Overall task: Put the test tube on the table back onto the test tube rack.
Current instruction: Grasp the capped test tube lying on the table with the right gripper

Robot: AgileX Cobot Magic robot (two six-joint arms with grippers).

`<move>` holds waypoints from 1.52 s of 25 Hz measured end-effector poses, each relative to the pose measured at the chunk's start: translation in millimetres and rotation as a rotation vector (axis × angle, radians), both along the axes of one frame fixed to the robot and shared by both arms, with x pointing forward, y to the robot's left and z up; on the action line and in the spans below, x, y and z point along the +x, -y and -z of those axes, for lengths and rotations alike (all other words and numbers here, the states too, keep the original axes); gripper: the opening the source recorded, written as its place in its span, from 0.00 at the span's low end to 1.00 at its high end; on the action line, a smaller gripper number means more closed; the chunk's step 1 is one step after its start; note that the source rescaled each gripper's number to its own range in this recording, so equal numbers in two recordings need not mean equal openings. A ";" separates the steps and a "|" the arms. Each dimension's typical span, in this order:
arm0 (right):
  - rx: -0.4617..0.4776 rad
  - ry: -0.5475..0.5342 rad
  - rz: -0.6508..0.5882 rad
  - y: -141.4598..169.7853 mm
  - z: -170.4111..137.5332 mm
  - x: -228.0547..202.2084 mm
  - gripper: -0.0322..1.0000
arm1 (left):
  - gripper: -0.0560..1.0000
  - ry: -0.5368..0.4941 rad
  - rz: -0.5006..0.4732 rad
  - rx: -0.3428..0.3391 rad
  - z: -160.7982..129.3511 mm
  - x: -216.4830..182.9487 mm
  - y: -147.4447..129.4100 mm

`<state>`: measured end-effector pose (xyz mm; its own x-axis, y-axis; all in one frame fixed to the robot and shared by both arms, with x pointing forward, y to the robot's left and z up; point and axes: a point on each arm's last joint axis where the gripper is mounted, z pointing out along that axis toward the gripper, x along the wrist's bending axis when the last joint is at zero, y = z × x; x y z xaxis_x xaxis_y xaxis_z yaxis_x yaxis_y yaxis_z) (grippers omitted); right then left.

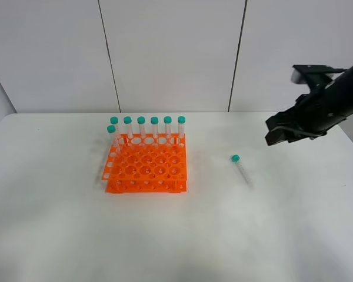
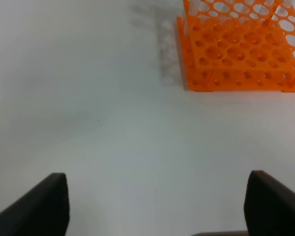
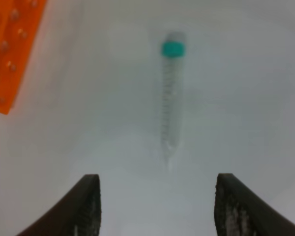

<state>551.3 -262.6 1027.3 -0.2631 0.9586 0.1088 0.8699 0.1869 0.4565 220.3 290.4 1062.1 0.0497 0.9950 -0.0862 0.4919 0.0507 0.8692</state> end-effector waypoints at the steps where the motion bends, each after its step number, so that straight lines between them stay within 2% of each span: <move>1: -0.001 -0.009 -0.003 -6.2 7.0 3.7 1.00 | 0.85 0.000 0.000 0.000 0.0 0.0 0.0; 6: -0.047 -0.073 -0.037 -30.6 47.6 18.5 1.00 | 0.85 0.000 0.000 0.000 0.0 0.0 0.0; 11: -0.078 -0.111 -0.014 -31.9 74.3 27.3 1.00 | 0.85 0.000 0.000 0.000 0.0 0.0 0.0; 16: -0.143 -0.085 -0.007 -26.6 79.0 31.5 1.00 | 0.85 0.000 0.000 0.000 0.0 0.0 0.0; 20: -0.160 -0.100 -0.009 -25.7 86.5 33.1 1.00 | 0.85 0.000 0.000 0.000 0.0 0.0 0.0; 28: -0.169 -0.194 -0.010 -26.7 122.7 36.4 1.00 | 0.85 0.000 0.000 0.000 0.0 0.0 0.0; 38: -0.159 -0.156 -0.001 -27.8 131.9 42.6 1.00 | 0.85 0.000 0.000 0.000 0.0 0.0 0.0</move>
